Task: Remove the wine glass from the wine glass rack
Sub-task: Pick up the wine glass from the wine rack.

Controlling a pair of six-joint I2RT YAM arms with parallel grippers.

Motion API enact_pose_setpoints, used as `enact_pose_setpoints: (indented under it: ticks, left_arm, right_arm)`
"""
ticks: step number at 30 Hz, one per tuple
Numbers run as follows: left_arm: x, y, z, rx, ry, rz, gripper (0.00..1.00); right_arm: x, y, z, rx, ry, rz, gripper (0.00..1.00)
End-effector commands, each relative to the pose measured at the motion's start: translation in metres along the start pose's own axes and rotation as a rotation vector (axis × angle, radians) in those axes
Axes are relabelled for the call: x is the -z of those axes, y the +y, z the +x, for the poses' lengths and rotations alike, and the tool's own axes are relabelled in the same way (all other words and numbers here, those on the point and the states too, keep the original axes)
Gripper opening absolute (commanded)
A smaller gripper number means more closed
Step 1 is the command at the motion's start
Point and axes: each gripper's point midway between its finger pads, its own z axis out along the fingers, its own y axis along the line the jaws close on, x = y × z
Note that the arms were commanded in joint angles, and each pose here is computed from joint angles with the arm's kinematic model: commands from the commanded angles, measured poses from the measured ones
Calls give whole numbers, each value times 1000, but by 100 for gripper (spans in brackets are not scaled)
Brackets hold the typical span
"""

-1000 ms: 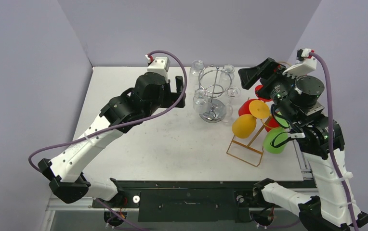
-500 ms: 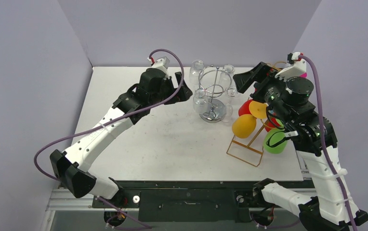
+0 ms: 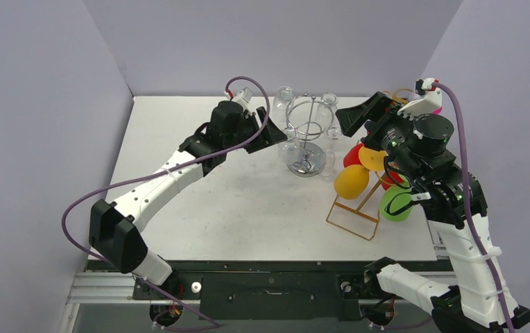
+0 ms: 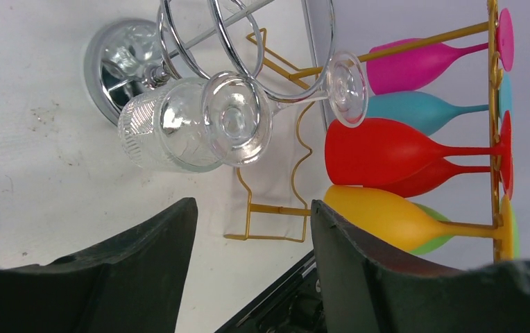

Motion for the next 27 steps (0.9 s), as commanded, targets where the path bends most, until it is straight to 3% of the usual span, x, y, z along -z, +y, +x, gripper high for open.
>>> enact_pose_setpoints:
  ticks: [1,10,27]
  left_arm:
    - [-11,-15,-13,66,-33,89,56]
    - [-37,-5,-10,137,-19,100,51]
    - [-53,3,-6,208,2,110,32]
  right_arm:
    - [4,8,-8,-14,-30,-39,96]
    - [8,4,-8,-15,-39,-27,95]
    - [11,-1,-6,-21,-48,-16,95]
